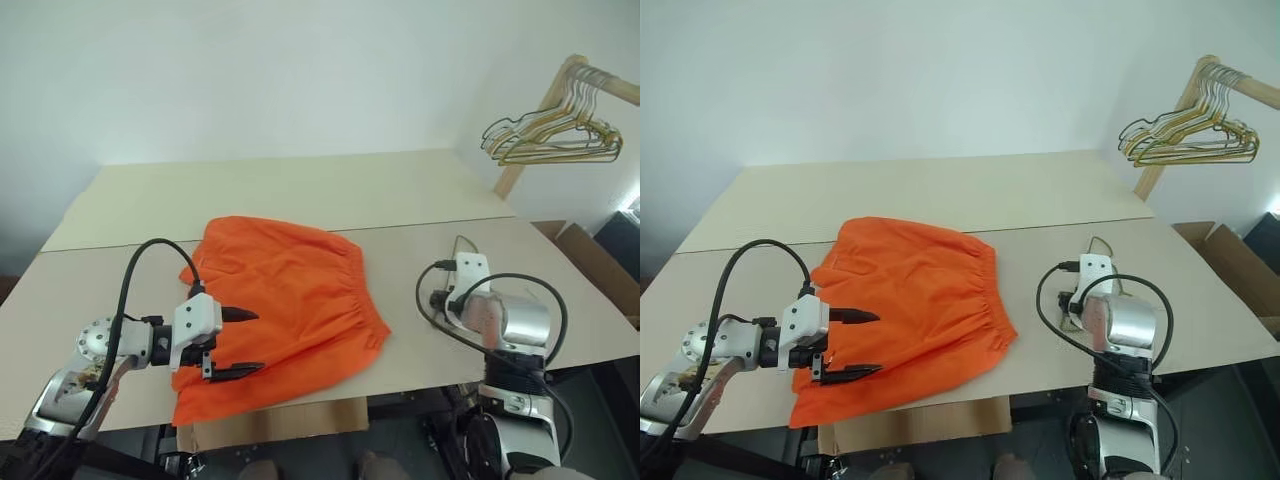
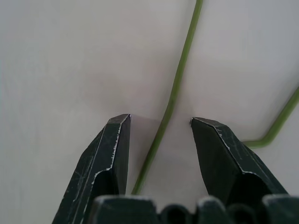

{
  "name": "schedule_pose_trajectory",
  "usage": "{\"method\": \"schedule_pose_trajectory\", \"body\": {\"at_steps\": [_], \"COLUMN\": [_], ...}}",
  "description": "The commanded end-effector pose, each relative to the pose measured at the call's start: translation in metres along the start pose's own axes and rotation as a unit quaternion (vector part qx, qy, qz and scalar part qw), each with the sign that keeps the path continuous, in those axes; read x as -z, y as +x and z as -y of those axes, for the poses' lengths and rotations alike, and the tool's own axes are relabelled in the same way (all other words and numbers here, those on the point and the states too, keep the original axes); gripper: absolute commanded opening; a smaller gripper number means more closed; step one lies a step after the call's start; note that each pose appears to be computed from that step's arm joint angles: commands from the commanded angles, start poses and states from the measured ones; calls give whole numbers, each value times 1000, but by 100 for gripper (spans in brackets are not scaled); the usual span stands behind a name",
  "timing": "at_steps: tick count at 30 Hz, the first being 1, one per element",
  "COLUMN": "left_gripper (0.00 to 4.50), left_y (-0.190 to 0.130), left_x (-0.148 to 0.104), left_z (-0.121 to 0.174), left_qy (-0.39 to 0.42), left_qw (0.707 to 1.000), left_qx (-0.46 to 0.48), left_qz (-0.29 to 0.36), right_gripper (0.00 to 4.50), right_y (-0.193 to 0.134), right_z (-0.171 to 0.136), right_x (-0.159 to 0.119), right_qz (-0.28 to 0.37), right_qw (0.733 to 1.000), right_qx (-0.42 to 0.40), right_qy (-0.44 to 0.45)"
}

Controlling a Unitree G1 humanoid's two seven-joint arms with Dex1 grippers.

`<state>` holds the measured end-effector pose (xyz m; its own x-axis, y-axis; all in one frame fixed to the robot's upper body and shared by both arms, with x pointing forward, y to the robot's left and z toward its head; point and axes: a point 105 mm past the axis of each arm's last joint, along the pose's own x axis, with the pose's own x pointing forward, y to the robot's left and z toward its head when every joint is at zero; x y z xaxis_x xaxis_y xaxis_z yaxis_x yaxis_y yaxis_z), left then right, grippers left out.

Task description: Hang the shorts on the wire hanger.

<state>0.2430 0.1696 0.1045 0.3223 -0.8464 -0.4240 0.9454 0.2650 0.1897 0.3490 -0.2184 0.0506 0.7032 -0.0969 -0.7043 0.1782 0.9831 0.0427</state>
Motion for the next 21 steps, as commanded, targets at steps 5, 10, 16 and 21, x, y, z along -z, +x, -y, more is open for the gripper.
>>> {"method": "schedule_pose_trajectory", "body": {"at_steps": [5, 10, 16, 21], "left_gripper": [450, 450, 450, 450], "left_y": [-4, -3, -1, -1], "left_x": [-6, -7, -8, -9], "left_z": [3, 3, 3, 1], "left_qy": [15, 15, 17, 17], "left_qw": [1000, 1000, 1000, 1000], "left_qx": [-5, -6, -5, -8], "left_qz": [5, 6, 8, 15], "right_gripper": [228, 84, 6, 6], "right_y": [13, 14, 14, 11], "right_z": [-7, -10, -7, -2], "right_x": [28, 28, 27, 15], "right_qz": [-49, -43, -37, -8], "right_qw": [999, 998, 997, 998], "right_qx": [11, 15, 25, 35], "right_qy": [-2, -41, -55, -52]}}
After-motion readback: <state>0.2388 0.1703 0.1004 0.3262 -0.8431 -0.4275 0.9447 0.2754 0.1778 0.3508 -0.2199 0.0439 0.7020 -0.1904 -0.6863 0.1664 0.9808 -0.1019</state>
